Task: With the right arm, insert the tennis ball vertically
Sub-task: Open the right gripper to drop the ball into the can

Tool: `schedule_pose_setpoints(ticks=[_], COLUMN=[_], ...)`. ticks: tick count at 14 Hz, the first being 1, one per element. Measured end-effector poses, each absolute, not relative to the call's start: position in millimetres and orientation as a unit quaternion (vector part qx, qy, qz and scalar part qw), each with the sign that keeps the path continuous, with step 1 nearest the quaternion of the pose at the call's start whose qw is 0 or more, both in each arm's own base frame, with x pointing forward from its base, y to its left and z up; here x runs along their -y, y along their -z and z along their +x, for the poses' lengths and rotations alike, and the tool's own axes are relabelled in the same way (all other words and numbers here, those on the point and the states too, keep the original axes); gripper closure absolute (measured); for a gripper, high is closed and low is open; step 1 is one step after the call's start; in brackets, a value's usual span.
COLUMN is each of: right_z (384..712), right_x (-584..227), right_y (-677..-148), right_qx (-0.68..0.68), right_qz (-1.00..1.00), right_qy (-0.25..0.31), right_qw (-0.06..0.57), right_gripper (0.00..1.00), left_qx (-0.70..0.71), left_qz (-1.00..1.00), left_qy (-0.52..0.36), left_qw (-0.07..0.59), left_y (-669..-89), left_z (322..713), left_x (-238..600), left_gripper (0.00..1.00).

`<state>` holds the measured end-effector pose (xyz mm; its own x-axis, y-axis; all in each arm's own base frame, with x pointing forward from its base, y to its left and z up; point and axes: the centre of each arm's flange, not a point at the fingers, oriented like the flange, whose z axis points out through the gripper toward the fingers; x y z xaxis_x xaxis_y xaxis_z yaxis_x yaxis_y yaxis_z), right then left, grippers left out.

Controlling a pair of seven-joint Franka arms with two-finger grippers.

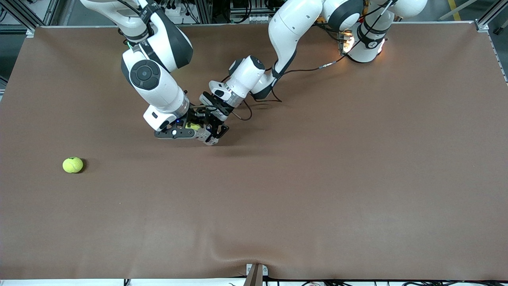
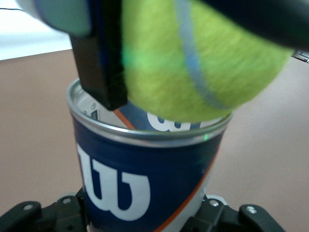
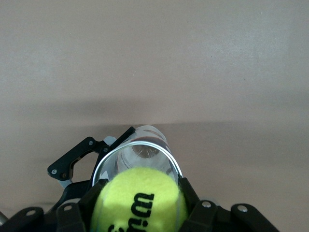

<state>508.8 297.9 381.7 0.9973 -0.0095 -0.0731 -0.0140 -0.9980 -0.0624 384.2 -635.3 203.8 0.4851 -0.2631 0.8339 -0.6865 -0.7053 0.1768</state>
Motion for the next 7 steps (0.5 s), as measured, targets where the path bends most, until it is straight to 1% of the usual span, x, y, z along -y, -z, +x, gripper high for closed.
schedule_pose_setpoints(ticks=[1,3,4,5,6,7], right_z=[508.9,509.3,509.6,509.9,510.0,510.2], right_x=[-297.9,-297.9,-297.8,-297.5,-297.7,-297.8], right_y=[-380.9,-378.9,-378.6,-378.1,-377.6,-377.4], right_qx=[-0.006,-0.006,-0.006,-0.007,-0.007,-0.007], right_qz=[-0.999,-0.999,-0.999,-0.999,-0.999,-0.999], right_qy=[-0.037,-0.038,-0.038,-0.038,-0.038,-0.038], right_qw=[0.032,0.032,0.032,0.032,0.032,0.033], right_gripper=[0.34,0.3,0.24,0.13,0.11,0.11], left_qx=[0.288,0.288,0.288,0.288,0.288,0.288], left_qz=[0.824,0.824,0.824,0.824,0.824,0.824], left_qy=[-0.418,-0.417,-0.418,-0.417,-0.418,-0.417], left_qw=[0.253,0.253,0.253,0.253,0.253,0.253], left_y=[-203.8,-203.6,-203.6,-203.5,-203.6,-203.5], left_z=[384.2,384.2,384.2,384.2,384.2,384.2], left_x=[635.3,635.3,635.3,635.2,635.3,635.3], left_gripper=[0.24,0.23,0.23,0.23,0.23,0.23])
